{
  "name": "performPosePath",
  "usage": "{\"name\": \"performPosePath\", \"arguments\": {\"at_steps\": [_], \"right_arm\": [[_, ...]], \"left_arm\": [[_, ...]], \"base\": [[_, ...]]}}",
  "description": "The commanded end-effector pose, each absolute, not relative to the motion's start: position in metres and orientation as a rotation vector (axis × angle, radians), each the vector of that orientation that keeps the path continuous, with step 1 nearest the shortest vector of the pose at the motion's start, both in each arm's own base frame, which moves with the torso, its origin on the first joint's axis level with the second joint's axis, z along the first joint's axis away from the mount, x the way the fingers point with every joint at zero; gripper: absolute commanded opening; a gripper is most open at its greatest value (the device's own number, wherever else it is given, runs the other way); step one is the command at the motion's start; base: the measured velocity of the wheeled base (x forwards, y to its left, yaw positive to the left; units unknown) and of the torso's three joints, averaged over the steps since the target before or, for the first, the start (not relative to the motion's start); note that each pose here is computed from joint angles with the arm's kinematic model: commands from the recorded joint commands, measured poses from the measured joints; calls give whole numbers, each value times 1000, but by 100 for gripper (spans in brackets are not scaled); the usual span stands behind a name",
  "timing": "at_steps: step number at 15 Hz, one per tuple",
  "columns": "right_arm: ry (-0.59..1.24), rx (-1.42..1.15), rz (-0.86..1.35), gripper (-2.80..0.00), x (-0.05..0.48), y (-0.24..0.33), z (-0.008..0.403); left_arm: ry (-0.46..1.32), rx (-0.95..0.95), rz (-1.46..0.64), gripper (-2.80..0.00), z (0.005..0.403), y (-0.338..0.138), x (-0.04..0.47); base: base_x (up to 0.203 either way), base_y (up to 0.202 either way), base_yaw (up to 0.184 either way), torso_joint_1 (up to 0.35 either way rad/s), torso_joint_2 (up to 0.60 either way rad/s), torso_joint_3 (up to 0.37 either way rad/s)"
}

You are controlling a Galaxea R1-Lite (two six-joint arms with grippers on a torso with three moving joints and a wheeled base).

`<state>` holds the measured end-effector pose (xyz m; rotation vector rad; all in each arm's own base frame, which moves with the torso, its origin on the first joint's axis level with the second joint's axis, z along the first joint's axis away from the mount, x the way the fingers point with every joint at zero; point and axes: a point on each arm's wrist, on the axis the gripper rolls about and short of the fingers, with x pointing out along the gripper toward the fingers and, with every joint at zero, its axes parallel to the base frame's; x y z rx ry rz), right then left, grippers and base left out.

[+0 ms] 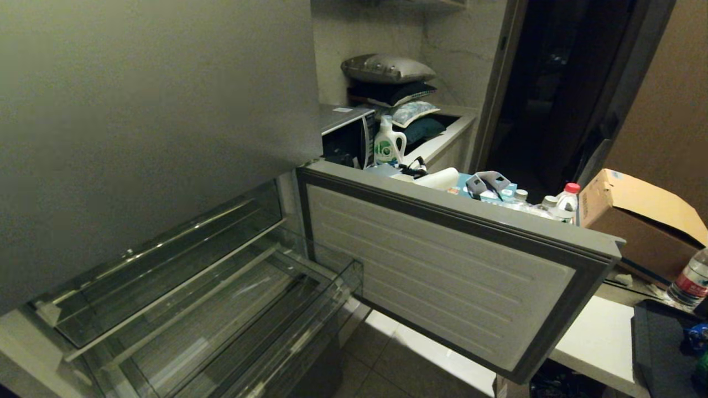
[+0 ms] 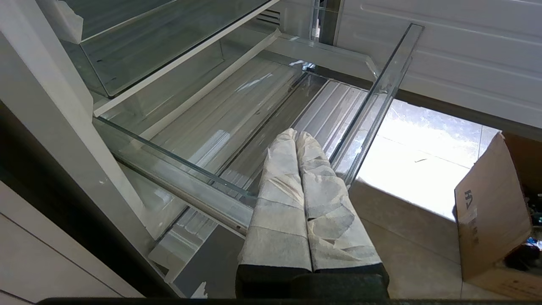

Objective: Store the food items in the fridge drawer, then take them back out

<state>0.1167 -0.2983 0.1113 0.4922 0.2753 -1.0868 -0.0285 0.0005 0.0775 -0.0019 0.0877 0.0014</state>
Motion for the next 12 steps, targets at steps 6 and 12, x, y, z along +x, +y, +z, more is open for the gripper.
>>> {"name": "performPosePath", "arguments": {"at_steps": [6, 12], "right_arm": [[-133, 127, -779, -280, 74, -120, 254], [-153, -81, 10, -280, 14, 3, 212]], "left_arm": [[89, -2, 2, -280, 77, 1, -28], [89, -2, 2, -280, 77, 1, -28]], "base": [[0, 0, 0, 0, 0, 0], [0, 0, 0, 0, 0, 0]]}}
